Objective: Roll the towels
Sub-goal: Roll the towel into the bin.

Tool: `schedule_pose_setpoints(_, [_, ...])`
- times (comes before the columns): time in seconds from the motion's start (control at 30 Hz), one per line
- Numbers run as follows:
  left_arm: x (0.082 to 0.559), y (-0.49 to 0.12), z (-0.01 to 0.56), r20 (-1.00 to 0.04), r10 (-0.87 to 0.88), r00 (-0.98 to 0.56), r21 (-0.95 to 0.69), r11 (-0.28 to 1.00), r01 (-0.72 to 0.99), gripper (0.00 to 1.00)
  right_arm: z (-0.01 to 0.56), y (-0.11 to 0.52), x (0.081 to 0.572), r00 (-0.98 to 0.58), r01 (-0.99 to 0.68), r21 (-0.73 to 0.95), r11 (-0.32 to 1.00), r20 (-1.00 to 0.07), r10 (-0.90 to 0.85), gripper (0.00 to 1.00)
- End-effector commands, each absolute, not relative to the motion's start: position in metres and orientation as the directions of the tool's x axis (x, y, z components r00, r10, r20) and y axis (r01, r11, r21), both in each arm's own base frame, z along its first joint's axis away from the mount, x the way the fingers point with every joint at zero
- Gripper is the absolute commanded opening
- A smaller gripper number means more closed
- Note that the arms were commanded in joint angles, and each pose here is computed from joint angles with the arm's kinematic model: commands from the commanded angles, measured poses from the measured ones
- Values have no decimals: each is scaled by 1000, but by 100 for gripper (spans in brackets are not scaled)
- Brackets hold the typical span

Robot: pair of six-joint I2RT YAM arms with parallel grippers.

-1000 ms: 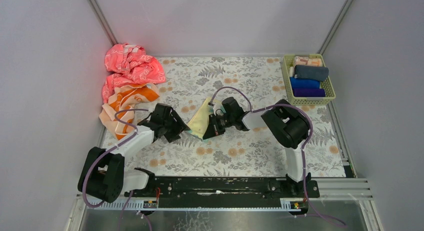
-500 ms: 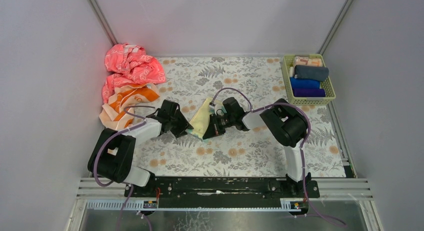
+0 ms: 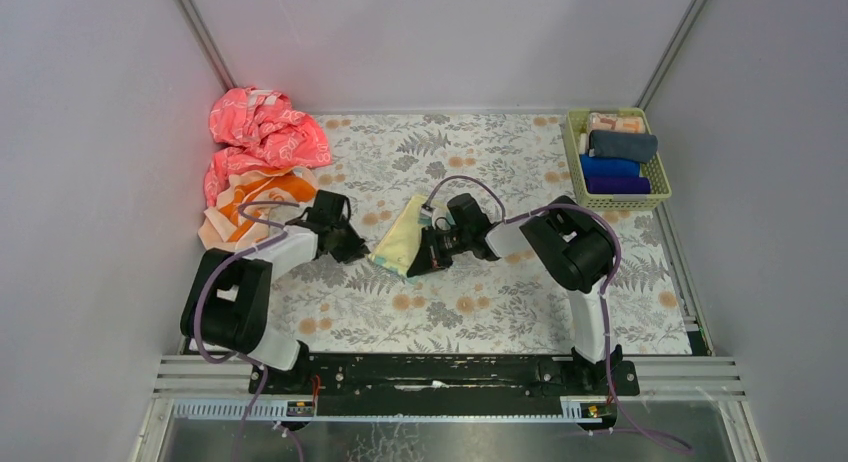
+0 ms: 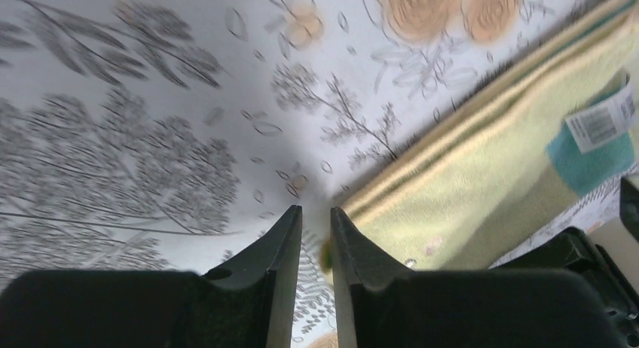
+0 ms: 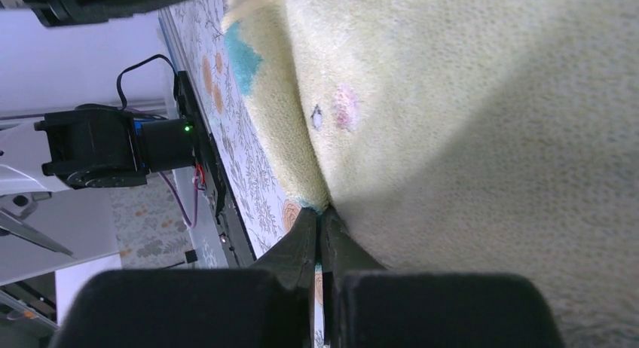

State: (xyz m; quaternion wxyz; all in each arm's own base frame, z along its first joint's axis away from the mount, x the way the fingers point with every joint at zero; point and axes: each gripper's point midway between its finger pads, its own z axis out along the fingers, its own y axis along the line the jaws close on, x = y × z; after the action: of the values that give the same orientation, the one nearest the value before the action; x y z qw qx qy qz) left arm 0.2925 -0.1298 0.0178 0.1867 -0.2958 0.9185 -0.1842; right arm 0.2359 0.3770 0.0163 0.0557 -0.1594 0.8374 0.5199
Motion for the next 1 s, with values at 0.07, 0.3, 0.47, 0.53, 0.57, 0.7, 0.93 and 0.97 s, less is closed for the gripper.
schedule_pose_setpoints(0.07, [297,-110,27,-265,-601,-754,-449,769,-455,27,12,374,243,-968,-234,867,440,-167,-187,0])
schedule_pose_setpoints(0.3, [267,-119,43,-233,-632,-739,-547,714,-437,51,8,372,248,-986,-136,886,444,-79,-145,0])
schedule_pose_setpoints(0.47, [243,-121,51,-210,-640,-740,-584,689,-430,57,2,369,249,-992,-70,893,444,-15,-126,0])
schedule_pose_setpoints(0.53, [236,-127,51,-181,-635,-751,-605,674,-424,60,0,368,250,-993,-58,893,446,-4,-120,0])
schedule_pose_setpoints(0.57, [234,-130,50,-167,-631,-757,-615,667,-420,60,-1,368,250,-993,-55,893,447,-1,-120,0])
schedule_pose_setpoints(0.7, [234,-147,48,-137,-603,-786,-646,656,-391,61,-4,367,252,-993,-43,889,456,11,-115,0])
schedule_pose_setpoints(0.93, [258,-169,46,-141,-584,-800,-671,650,-356,60,-7,367,254,-993,-43,880,472,13,-115,1])
schedule_pose_setpoints(0.97, [261,-169,45,-144,-586,-798,-668,652,-358,59,-7,367,254,-993,-43,881,472,13,-115,1])
